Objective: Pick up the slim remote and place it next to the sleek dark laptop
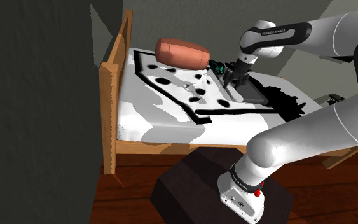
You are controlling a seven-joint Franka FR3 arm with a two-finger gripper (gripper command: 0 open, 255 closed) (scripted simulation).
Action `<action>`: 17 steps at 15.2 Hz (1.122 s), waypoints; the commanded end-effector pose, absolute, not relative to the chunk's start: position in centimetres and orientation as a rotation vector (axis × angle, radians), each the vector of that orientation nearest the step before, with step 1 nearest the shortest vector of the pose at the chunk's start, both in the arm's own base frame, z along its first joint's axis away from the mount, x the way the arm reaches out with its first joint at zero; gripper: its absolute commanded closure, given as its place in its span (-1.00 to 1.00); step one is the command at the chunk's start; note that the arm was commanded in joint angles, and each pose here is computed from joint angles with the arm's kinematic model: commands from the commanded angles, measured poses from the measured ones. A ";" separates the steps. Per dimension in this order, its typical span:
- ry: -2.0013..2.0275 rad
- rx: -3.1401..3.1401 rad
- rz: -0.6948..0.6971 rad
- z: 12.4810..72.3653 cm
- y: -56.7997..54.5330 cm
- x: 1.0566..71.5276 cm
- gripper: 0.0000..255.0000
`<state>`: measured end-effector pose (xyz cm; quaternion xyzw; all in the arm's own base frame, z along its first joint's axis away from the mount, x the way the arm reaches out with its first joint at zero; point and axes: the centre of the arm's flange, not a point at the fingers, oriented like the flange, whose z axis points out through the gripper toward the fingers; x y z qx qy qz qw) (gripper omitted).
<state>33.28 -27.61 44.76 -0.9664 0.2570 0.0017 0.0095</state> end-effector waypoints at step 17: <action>0.800 -3.018 0.005 37.4 -30.9 29.1 1.00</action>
